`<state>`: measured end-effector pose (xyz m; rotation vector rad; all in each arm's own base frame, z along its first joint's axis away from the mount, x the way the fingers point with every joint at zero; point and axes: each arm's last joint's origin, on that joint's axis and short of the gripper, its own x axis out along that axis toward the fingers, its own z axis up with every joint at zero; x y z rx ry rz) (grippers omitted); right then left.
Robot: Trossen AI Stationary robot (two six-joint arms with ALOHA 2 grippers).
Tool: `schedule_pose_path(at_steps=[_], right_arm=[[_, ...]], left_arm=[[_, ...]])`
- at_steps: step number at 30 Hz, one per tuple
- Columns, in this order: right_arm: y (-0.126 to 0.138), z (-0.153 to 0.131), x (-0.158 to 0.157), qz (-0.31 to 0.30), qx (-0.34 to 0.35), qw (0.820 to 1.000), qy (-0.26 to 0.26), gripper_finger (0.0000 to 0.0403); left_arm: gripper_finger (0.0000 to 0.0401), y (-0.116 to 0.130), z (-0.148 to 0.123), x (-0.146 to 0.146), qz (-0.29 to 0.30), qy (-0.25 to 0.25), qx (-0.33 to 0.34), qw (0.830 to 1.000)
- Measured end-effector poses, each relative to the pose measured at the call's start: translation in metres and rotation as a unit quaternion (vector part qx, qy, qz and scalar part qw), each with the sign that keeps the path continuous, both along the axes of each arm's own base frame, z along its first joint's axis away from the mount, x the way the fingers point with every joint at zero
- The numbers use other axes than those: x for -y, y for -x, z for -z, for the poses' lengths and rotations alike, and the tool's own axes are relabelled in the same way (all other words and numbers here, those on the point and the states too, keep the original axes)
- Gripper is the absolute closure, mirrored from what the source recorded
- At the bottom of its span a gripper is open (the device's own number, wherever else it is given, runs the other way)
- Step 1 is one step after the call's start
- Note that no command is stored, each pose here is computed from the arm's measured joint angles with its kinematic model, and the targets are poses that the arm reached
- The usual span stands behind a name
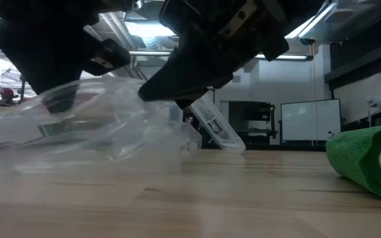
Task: Roll bandage
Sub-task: Prepare the transparent zip bag
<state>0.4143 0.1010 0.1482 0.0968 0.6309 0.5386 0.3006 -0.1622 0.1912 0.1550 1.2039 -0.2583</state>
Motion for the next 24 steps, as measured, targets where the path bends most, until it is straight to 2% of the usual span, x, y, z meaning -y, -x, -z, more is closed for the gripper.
schedule_pose_path(at_steps=[12, 16, 24], right_arm=[[0.001, 0.003, 0.003, 0.039, -0.014, 0.999, 0.025, 0.0399], [-0.004, -0.005, 0.002, 0.045, -0.003, 0.999, 0.019, 0.0399], [-0.016, -0.027, -0.003, 0.019, 0.023, 1.000, -0.007, 0.0399]], left_arm=[[0.0401, -0.006, -0.012, 0.007, 0.029, 0.035, 0.024, 0.999], [0.0401, -0.008, -0.013, 0.009, 0.045, 0.045, 0.035, 0.997], [0.0401, -0.007, -0.013, 0.008, 0.026, 0.040, 0.029, 0.998]])
